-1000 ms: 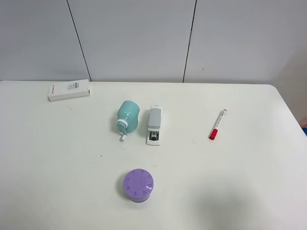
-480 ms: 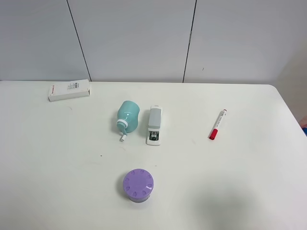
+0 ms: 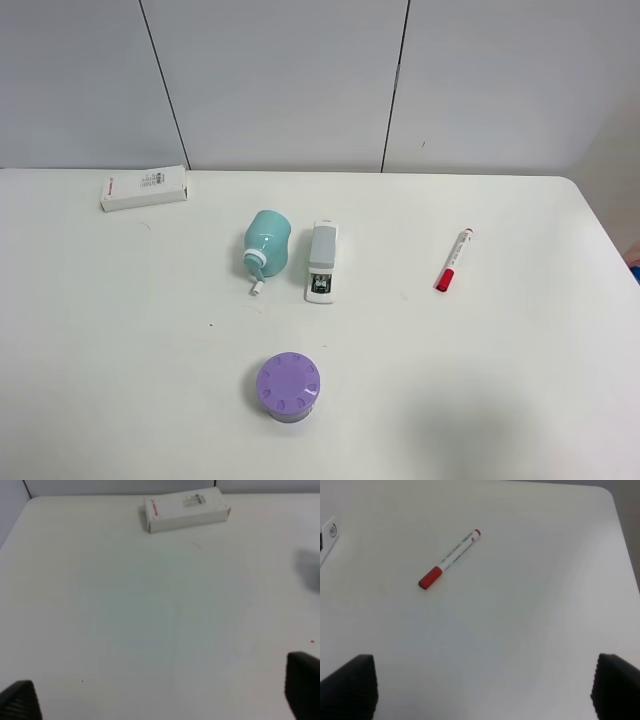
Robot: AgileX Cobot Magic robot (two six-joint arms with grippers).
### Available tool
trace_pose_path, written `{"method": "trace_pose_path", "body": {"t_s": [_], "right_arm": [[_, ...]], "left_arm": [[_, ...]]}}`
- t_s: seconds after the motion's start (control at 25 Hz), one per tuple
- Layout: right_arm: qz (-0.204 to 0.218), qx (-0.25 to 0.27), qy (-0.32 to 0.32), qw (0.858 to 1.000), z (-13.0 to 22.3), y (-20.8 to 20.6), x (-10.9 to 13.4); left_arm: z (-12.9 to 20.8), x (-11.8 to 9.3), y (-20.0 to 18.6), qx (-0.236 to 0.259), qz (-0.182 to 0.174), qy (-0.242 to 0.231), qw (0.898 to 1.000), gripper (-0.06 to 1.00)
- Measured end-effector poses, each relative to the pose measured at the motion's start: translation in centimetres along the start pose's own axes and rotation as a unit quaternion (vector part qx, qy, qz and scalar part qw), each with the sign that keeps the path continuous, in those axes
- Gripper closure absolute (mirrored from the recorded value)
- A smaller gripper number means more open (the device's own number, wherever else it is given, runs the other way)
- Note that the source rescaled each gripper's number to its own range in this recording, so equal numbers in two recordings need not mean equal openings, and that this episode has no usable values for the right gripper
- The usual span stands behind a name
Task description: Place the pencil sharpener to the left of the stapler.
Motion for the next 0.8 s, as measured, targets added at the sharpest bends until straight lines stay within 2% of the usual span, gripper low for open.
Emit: {"method": "trace_pose_path", "body": {"t_s": [0.8], "right_arm": [[0.000,0.000,0.000,1.000,0.00,0.00,0.00]], "left_arm": [[0.01,0.00,0.00,0.000,0.000,0.000,1.000,-0.04]]}}
Point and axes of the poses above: a point on each arm's last joint axis where the gripper is mounted, y pointing out along that axis toward the gripper, x along the wrist's bending axis when the last joint is at zero, z = x × y, the point moved 2 cm from there along y, pointing out along that axis toward the gripper
